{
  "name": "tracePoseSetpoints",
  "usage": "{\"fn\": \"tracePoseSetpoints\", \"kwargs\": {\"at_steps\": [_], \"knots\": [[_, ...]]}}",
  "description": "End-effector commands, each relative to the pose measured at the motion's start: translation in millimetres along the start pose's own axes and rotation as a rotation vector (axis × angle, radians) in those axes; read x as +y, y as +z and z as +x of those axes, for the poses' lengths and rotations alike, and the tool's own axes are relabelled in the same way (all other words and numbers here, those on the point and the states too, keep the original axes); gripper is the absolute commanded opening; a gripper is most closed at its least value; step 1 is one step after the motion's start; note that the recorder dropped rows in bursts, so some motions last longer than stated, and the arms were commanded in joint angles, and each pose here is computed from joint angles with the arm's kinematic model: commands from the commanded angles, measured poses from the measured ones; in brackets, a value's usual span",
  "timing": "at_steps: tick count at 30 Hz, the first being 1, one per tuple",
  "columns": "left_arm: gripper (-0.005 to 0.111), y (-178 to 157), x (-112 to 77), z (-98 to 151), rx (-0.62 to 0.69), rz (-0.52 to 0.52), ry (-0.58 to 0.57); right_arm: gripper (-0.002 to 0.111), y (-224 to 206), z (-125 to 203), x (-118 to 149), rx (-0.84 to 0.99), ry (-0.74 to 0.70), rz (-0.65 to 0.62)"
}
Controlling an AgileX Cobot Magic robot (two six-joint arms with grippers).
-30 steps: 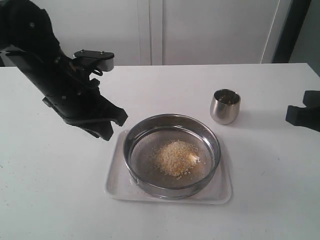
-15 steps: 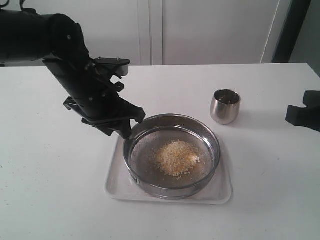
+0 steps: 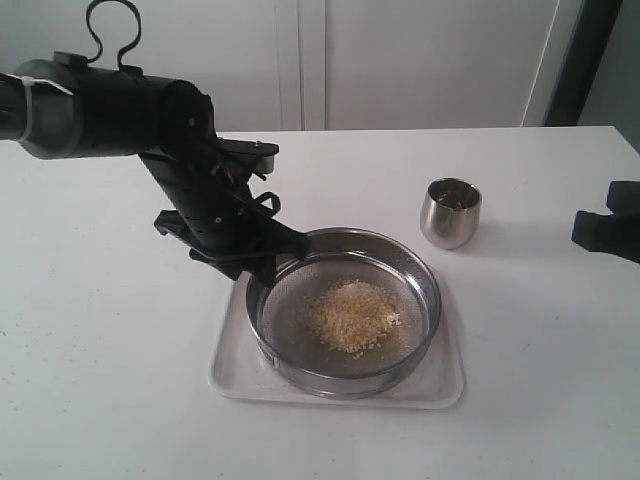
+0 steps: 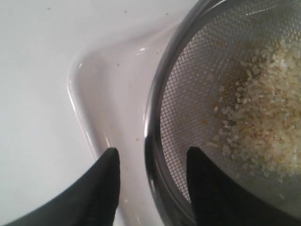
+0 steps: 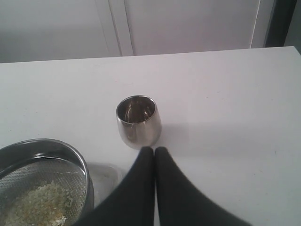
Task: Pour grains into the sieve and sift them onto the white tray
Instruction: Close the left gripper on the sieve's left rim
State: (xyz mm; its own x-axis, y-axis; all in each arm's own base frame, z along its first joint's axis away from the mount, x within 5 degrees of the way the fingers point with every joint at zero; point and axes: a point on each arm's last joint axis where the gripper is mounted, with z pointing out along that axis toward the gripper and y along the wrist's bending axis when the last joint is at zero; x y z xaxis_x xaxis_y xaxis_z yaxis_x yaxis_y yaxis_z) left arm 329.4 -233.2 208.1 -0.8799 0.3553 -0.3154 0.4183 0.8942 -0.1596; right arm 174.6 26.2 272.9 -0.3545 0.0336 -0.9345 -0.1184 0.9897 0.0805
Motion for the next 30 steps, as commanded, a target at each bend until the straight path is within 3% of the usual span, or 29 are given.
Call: {"fn": "tracePoseSetpoints", "kwargs": {"at_steps": [1, 14, 30], "knots": [[0.05, 11, -3.9, 1, 0.014, -0.011, -0.011, 0.0, -1, 0, 0, -0.005, -0.005, -0.002], [0.047, 23, 0.1, 1, 0.031, -0.043, -0.024, 0.0, -1, 0, 0, -0.005, -0.005, -0.002], [0.044, 31, -7.9, 5, 0.047, -0.04, -0.031, 0.0, -1, 0, 0, -0.005, -0.005, -0.002]]}}
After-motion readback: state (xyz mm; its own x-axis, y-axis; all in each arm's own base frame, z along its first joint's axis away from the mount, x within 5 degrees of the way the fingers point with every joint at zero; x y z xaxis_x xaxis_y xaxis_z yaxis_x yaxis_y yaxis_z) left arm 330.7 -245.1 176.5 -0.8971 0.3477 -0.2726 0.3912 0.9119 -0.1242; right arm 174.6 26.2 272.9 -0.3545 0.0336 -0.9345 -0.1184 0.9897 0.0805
